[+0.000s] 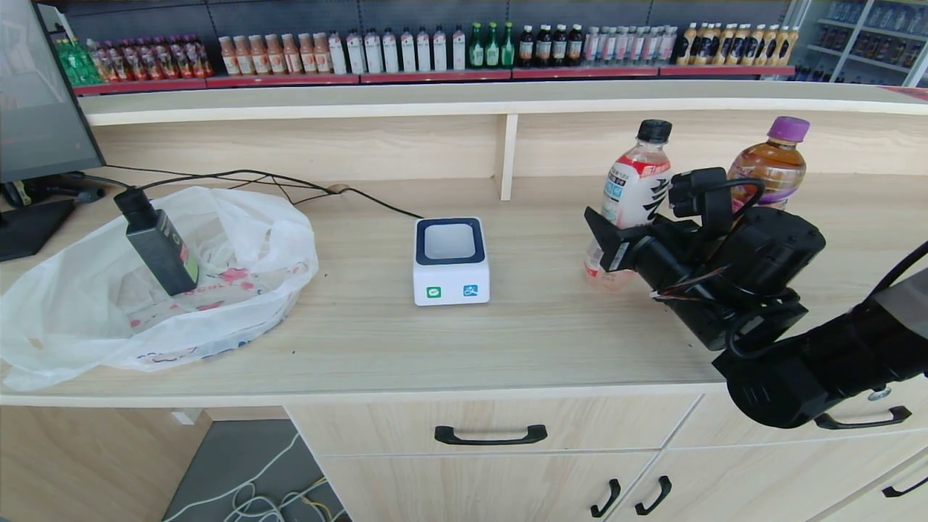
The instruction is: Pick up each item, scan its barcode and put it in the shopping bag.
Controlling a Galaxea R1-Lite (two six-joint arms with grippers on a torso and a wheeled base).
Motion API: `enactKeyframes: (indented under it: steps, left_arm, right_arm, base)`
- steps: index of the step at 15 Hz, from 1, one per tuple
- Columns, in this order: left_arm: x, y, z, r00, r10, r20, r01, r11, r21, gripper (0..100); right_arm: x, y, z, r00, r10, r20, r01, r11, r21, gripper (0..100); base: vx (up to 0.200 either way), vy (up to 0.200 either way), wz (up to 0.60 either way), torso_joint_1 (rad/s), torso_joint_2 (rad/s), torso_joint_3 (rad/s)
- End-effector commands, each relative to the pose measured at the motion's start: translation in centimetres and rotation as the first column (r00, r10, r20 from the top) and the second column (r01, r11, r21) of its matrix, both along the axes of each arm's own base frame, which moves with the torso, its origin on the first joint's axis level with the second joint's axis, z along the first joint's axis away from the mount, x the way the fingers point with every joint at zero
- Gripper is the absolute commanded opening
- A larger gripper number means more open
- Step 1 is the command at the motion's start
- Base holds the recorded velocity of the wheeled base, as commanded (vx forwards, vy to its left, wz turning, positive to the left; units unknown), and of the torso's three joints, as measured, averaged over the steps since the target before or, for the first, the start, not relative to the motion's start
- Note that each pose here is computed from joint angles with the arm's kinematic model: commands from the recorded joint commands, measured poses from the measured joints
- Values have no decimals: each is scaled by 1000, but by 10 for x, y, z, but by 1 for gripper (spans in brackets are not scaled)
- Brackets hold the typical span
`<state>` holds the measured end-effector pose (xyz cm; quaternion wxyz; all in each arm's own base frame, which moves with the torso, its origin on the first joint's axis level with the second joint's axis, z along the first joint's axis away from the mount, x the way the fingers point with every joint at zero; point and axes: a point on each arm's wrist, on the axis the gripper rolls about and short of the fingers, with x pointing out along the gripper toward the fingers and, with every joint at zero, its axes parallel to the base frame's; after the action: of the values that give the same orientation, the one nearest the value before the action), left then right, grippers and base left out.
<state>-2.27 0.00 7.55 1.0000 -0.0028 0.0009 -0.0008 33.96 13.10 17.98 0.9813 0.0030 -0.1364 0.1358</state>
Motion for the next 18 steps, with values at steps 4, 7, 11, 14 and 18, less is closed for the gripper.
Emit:
enactKeyframes:
  steps: [4,7,11,14,18]
  left_arm:
    - [0,0,0,1000,0,0,0,1000,-1,100]
    - [0,0,0,1000,0,0,0,1000,-1,100]
    - [0,0,0,1000,0,0,0,1000,-1,100]
    - [0,0,0,1000,0,0,0,1000,-1,100]
    - [0,0,0,1000,0,0,0,1000,-1,100]
  right_arm:
    - [-4,-1,7,1000,1,17,-1,1000,6,0]
    - [-10,-3,13,1000,0,30,0,1000,10,0]
    - [-24,-9,21,999,-7,41,6,1000,13,0]
    - [-40,-15,24,999,-5,41,5,1000,13,0]
    - [-66,-21,28,999,8,48,-9,1000,15,0]
  base:
    - [0,0,0,0,0,0]
    - [0,0,0,0,0,0]
    - [0,0,0,0,0,0]
    - [0,0,0,0,0,0]
    - [0,0,0,0,0,0]
